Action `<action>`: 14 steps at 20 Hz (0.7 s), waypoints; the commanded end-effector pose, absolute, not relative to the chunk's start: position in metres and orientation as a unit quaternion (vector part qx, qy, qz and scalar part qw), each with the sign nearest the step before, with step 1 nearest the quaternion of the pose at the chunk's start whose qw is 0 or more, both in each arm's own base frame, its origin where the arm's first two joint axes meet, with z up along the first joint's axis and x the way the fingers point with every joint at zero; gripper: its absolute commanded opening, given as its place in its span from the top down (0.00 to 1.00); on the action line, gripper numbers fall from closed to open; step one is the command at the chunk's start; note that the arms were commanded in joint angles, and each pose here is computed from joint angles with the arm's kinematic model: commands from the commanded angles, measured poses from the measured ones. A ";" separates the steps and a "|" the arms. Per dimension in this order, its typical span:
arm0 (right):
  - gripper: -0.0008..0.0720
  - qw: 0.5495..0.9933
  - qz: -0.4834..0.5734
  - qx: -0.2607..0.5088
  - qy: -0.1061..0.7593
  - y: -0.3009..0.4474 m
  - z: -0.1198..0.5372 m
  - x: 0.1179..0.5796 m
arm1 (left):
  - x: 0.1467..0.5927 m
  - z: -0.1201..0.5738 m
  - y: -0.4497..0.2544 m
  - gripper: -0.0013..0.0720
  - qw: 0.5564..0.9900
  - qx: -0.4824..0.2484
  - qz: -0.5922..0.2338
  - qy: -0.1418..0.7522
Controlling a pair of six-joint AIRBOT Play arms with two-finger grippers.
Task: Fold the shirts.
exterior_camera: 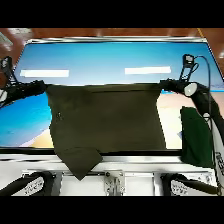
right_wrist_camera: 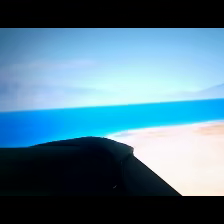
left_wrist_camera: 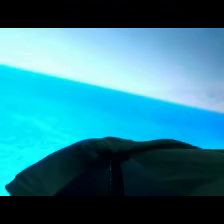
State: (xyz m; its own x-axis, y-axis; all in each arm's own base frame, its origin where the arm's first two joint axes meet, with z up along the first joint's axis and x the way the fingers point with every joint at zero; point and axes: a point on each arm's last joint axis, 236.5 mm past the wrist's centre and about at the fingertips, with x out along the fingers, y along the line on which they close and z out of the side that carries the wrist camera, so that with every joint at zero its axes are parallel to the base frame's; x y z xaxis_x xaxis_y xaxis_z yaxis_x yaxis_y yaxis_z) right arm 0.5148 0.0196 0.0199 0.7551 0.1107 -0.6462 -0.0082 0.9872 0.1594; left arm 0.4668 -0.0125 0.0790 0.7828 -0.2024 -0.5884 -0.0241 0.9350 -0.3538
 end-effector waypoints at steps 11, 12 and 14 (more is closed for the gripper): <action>0.90 0.915 0.010 0.107 0.389 0.019 -0.057 0.525 | 0.485 -0.043 -0.047 0.93 0.885 -0.182 -0.066 0.424; 0.90 0.905 0.012 0.112 0.410 0.015 -0.058 0.515 | 0.469 -0.047 -0.047 0.93 0.871 -0.170 -0.082 0.454; 0.90 0.870 0.021 0.125 0.476 0.011 -0.068 0.483 | 0.428 -0.059 -0.044 0.93 0.827 -0.159 -0.099 0.531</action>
